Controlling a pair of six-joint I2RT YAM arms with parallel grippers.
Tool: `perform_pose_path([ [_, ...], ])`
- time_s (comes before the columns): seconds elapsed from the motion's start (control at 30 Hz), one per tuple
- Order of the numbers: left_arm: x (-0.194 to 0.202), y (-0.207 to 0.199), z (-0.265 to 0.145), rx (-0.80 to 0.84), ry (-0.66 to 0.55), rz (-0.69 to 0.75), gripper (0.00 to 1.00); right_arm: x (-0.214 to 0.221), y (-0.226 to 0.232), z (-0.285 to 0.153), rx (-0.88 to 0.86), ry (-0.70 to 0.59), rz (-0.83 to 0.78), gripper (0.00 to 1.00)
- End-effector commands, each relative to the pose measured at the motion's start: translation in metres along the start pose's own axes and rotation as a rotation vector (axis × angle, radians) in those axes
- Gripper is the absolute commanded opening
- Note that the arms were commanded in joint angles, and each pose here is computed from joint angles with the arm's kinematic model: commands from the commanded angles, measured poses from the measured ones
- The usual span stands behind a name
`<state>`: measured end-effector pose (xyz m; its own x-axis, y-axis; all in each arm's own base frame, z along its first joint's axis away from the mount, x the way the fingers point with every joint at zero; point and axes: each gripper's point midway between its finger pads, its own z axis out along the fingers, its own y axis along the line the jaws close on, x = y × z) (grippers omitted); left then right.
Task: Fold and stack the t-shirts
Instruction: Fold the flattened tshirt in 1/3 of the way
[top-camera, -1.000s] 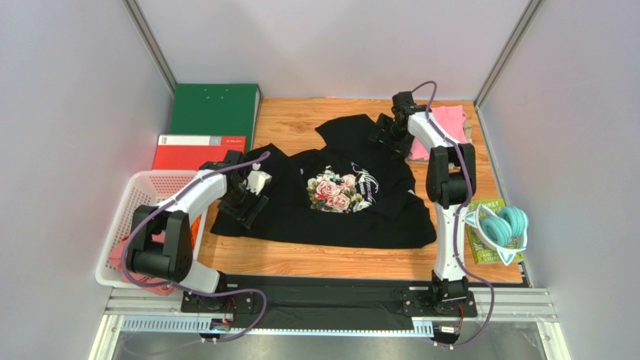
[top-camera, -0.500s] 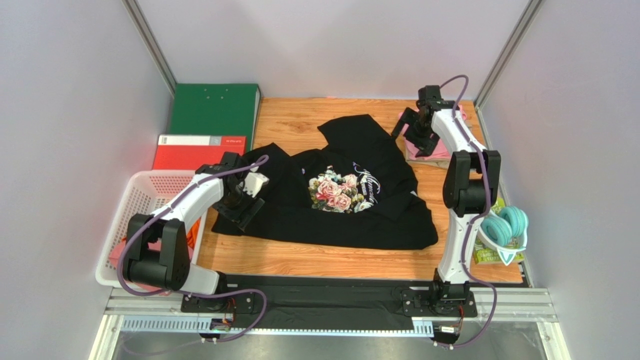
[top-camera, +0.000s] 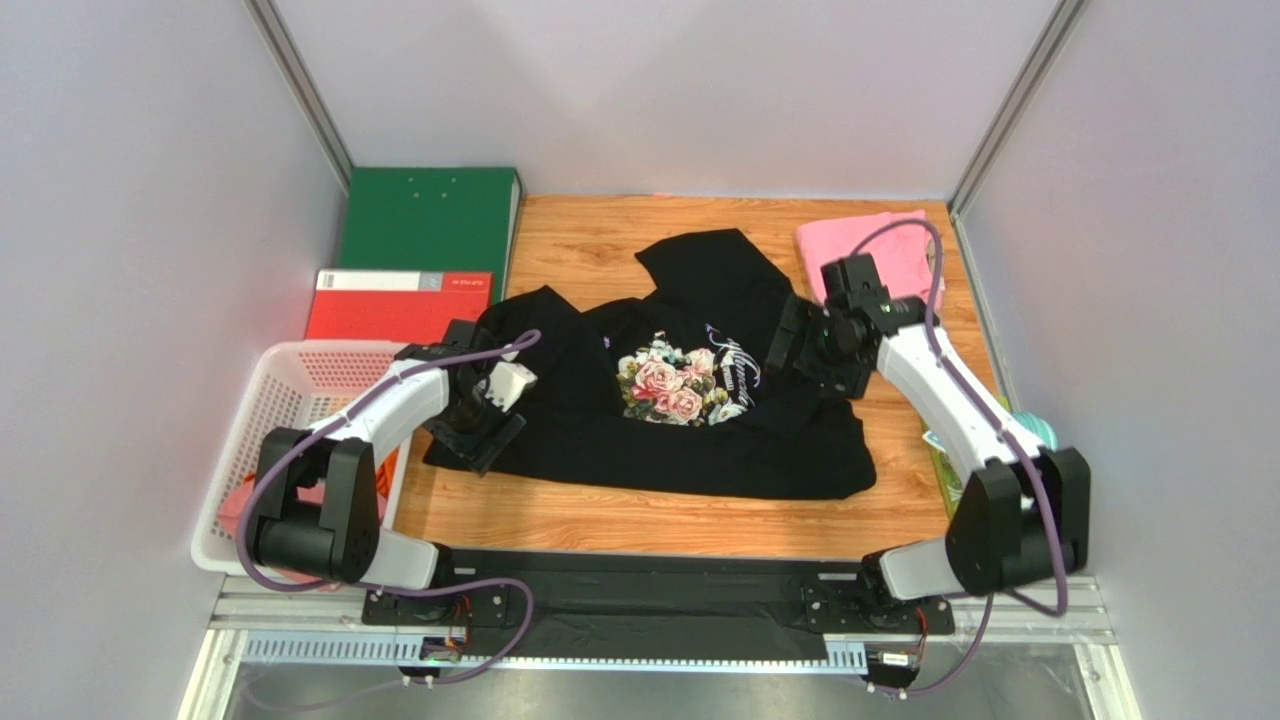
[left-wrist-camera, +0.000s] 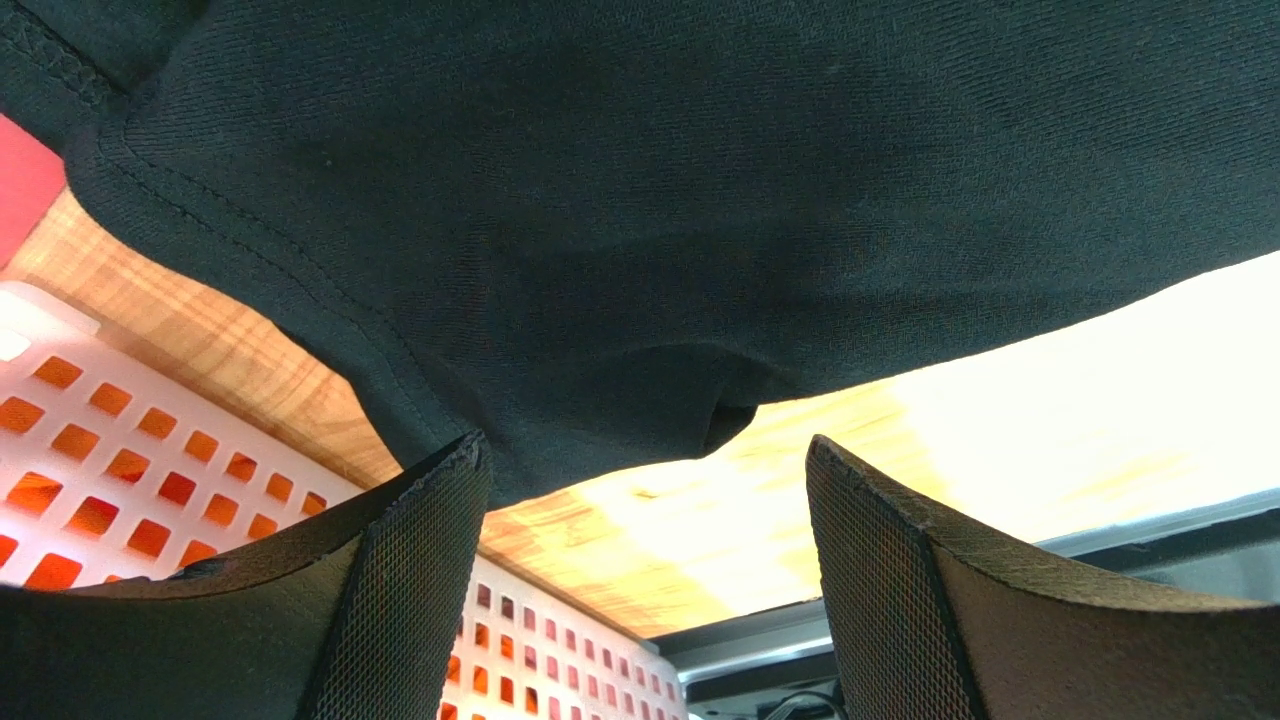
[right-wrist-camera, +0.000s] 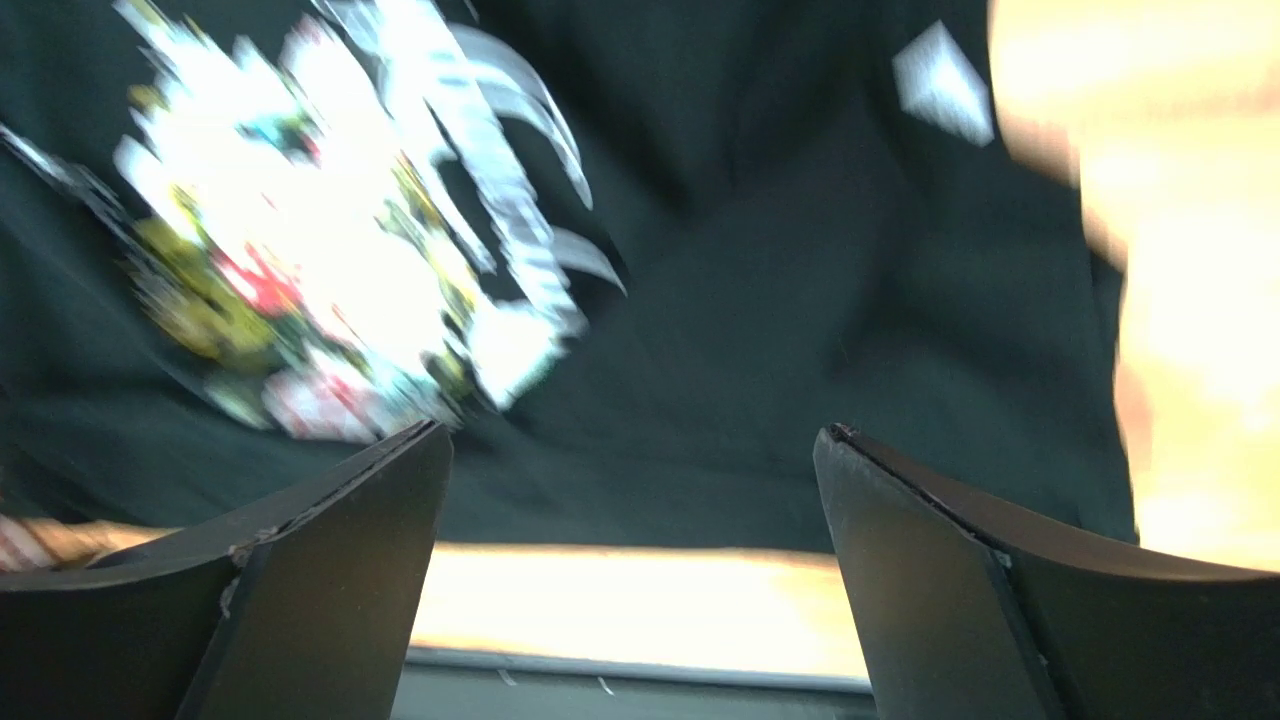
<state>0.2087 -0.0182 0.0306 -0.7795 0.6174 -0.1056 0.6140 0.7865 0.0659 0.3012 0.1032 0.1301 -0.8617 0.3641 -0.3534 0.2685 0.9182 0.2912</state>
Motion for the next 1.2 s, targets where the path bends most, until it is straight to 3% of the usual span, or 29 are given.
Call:
perform_pose_path([
  [0.0,-0.012,0.008,-0.007,-0.020,-0.040,0.024,0.83,0.036,-0.011,0.009,-0.032,0.028,0.039,1.00],
  [0.13,-0.011,0.011,-0.010,-0.037,-0.042,0.029,0.83,0.056,-0.015,0.022,-0.034,0.073,0.055,1.00],
  [0.67,-0.009,0.012,-0.022,-0.054,-0.057,0.037,0.83,0.055,-0.003,0.059,-0.025,0.101,0.040,1.00],
  [1.17,-0.008,0.013,-0.024,-0.061,-0.054,0.040,0.83,0.005,0.033,0.044,-0.080,0.017,0.016,1.00],
])
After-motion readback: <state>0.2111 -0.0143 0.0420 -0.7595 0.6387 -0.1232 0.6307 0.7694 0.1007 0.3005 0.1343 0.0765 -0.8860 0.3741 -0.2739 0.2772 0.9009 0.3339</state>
